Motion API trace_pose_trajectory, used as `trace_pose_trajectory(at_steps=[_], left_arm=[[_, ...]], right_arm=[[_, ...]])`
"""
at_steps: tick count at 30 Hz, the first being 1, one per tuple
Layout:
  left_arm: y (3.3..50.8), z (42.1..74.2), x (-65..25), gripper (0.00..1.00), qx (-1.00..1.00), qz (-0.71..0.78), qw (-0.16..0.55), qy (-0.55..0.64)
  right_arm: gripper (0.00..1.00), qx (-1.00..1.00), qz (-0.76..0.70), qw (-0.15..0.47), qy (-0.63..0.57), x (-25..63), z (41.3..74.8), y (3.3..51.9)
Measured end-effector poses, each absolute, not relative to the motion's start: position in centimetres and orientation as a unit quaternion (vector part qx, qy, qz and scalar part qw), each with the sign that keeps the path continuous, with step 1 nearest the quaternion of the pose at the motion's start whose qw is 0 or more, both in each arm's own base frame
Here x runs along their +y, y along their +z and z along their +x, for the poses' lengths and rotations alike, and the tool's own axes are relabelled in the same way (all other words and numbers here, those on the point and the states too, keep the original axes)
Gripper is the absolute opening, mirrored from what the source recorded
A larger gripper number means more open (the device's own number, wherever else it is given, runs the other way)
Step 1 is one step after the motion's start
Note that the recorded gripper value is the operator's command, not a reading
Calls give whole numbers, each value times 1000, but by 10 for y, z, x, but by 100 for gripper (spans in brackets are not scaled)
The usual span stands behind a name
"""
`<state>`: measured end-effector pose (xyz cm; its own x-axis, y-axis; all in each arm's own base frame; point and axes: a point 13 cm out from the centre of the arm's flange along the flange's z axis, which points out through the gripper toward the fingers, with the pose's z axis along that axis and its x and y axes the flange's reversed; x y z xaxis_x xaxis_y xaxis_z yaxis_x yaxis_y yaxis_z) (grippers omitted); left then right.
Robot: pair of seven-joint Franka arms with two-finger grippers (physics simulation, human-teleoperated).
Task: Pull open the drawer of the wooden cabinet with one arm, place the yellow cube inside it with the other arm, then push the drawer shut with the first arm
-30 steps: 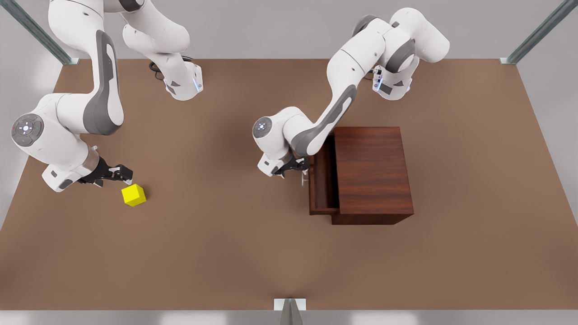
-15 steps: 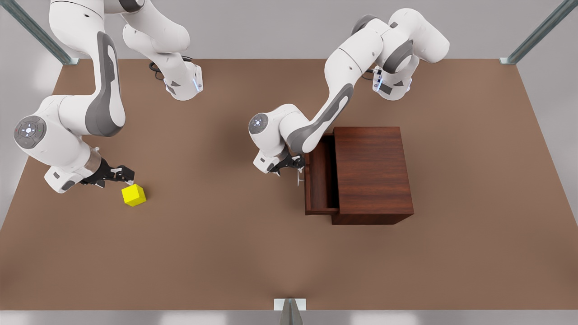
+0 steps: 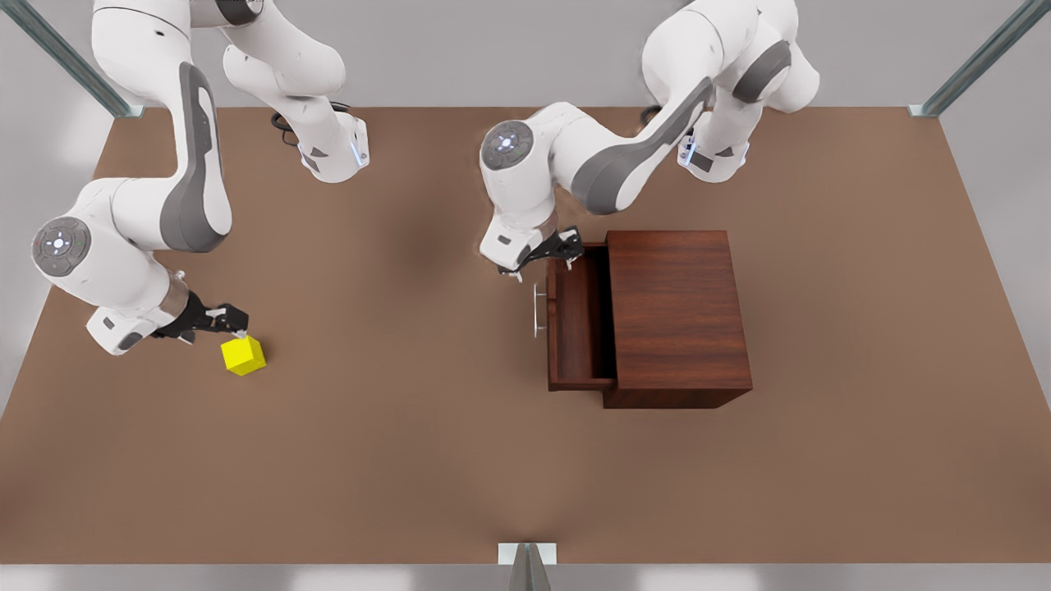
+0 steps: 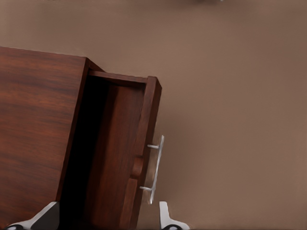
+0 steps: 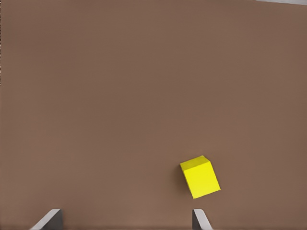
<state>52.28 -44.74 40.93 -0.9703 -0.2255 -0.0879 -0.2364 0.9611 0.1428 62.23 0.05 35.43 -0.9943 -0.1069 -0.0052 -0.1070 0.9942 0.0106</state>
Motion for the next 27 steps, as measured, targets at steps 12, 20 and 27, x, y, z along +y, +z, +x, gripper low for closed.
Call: trace_pose_trajectory(at_steps=[12,20,27], left_arm=[[387,597,-68,100,974,-193,-113,23],[386,602,-67,100,990,-96,-108,1],[386,602,-67,100,994,-37,-107,-6]], right_arm=[[100,994,-53,-90,-42,-80,574,197],[100,996,-58,-62,-32,-106,580,156],[100,996,-80,-44,-25,-112,597,130]])
